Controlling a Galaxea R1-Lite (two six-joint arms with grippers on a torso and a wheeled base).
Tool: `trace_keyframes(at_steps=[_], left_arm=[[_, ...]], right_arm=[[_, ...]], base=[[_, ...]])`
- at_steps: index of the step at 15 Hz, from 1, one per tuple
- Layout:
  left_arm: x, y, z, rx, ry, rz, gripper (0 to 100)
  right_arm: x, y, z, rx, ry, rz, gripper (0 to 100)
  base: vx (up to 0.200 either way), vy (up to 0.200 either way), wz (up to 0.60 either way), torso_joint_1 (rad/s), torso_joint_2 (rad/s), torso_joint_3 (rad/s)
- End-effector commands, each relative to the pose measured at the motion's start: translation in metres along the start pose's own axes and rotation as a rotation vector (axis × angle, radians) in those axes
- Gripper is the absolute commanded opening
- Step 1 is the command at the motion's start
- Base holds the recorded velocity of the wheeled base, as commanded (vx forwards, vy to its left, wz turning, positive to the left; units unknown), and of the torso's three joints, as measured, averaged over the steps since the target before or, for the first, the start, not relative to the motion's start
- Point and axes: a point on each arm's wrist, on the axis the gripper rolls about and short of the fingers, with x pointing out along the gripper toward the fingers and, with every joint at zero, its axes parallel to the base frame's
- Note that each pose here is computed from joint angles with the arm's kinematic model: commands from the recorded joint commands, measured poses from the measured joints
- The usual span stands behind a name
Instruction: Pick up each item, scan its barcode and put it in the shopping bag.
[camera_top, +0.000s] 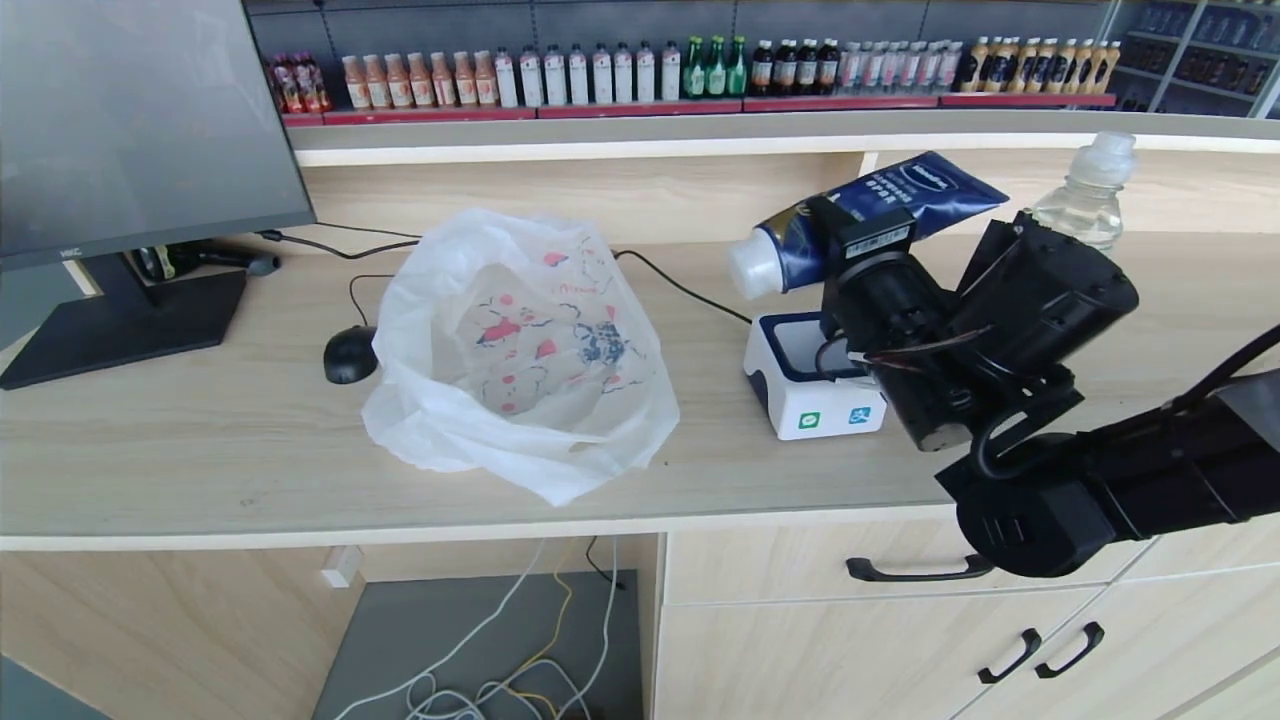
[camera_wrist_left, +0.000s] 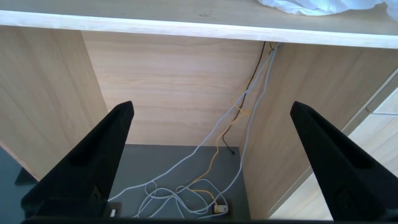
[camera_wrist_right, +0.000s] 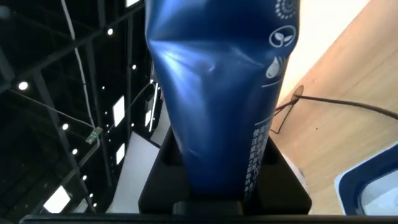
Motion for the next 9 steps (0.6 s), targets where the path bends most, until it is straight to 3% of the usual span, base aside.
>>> trace_keyframes(at_steps=[1, 9], left_arm=[[0.000, 0.000, 0.000, 0.000, 0.000, 0.002, 100], [0.000, 0.000, 0.000, 0.000, 0.000, 0.000, 100]], right_arm=[[-0.009, -0.014, 0.006, -0.018, 0.003, -0.055, 0], [-0.011, -0.034, 0.024, 0.000, -0.042, -0.117, 0]], base=[[0.000, 0.000, 0.00, 0.000, 0.00, 0.000], [0.000, 0.000, 0.00, 0.000, 0.00, 0.000]])
